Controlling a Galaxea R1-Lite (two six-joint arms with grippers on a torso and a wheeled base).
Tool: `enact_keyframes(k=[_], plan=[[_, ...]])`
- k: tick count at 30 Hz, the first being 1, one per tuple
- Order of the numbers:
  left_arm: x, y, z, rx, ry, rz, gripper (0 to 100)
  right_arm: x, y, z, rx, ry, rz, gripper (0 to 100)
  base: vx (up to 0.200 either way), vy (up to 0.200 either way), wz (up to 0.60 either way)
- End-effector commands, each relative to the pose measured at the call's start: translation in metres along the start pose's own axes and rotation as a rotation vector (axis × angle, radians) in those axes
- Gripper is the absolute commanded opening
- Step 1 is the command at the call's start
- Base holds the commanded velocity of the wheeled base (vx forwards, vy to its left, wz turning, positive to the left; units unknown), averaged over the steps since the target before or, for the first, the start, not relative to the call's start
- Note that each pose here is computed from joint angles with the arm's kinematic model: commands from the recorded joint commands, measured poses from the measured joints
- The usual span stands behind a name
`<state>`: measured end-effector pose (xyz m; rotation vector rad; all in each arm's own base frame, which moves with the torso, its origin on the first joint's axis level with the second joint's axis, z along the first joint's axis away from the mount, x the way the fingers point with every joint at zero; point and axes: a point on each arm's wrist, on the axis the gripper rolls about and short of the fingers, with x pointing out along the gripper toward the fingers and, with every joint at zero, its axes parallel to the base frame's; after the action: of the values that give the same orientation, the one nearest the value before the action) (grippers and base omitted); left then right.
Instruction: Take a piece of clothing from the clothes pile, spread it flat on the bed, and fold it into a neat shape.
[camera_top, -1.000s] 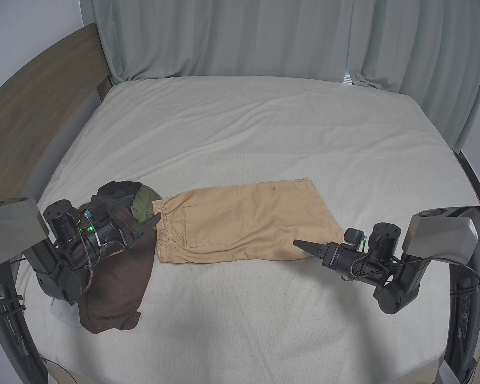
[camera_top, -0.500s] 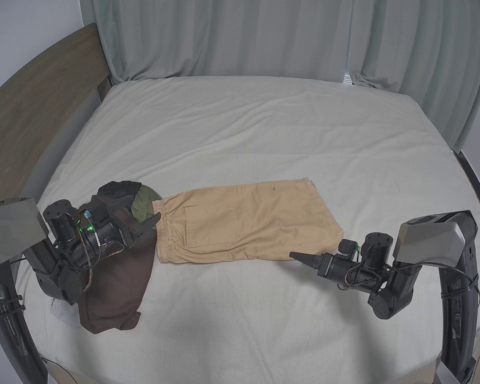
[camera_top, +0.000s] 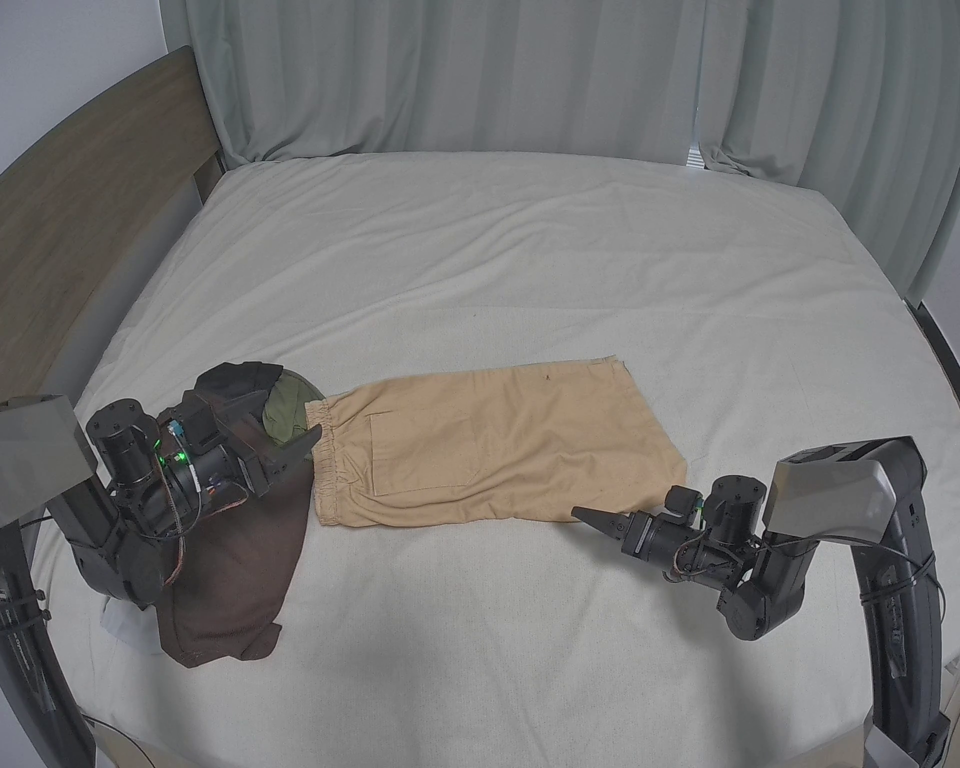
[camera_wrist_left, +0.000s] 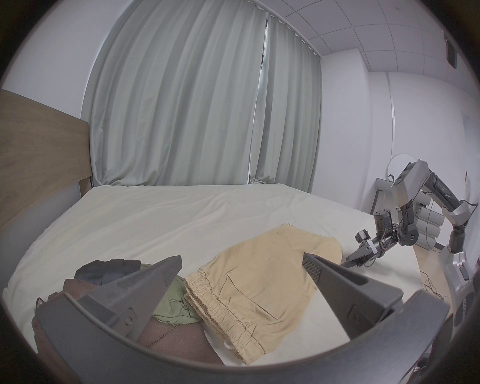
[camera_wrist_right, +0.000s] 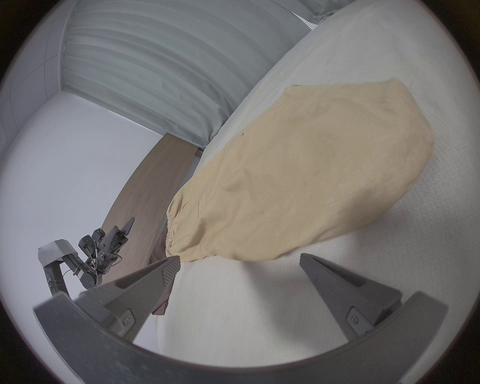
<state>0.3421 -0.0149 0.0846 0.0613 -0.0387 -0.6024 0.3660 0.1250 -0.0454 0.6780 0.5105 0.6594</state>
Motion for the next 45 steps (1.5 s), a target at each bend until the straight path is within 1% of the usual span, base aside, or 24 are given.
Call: enact_keyframes(k=[1, 7, 13, 16, 19, 21, 30, 31, 45], plan=[[0.0, 0.0, 0.0, -0.001, 0.002, -0.001, 100, 0.005, -0.006, -0.004, 0.004, 0.003, -0.008, 100, 0.0, 0.0, 0.0], [0.001, -0.001, 0.0, 0.001, -0.001, -0.003, 100, 0.019, -0.01, 0.0, -0.013, -0.07, -0.035, 100, 0.0, 0.0, 0.0], [0.001, -0.001, 0.001, 0.001, -0.003, -0.004, 100, 0.04, -0.002, 0.01, -0.02, -0.165, -0.029, 100, 0.0, 0.0, 0.0], [0.001, -0.001, 0.001, 0.001, -0.003, -0.004, 100, 0.044, -0.001, 0.007, -0.01, -0.158, -0.041, 100, 0.0, 0.0, 0.0], [0.001, -0.001, 0.001, 0.001, -0.003, -0.004, 100, 0.05, 0.001, 0.007, -0.002, -0.16, -0.029, 100, 0.0, 0.0, 0.0], [0.001, -0.001, 0.001, -0.002, -0.002, -0.003, 100, 0.053, 0.0, 0.003, 0.005, -0.16, -0.037, 100, 0.0, 0.0, 0.0], [0.001, -0.001, 0.001, -0.002, -0.002, -0.004, 100, 0.056, 0.001, 0.003, 0.004, -0.176, -0.043, 100, 0.0, 0.0, 0.0], [0.001, -0.001, 0.001, -0.001, -0.003, -0.004, 100, 0.056, 0.001, 0.002, 0.005, -0.174, -0.045, 0, 0.0, 0.0, 0.0], [0.001, -0.001, -0.003, -0.007, 0.006, -0.005, 100, 0.055, 0.0, 0.0, 0.008, -0.167, -0.05, 0, 0.0, 0.0, 0.0]])
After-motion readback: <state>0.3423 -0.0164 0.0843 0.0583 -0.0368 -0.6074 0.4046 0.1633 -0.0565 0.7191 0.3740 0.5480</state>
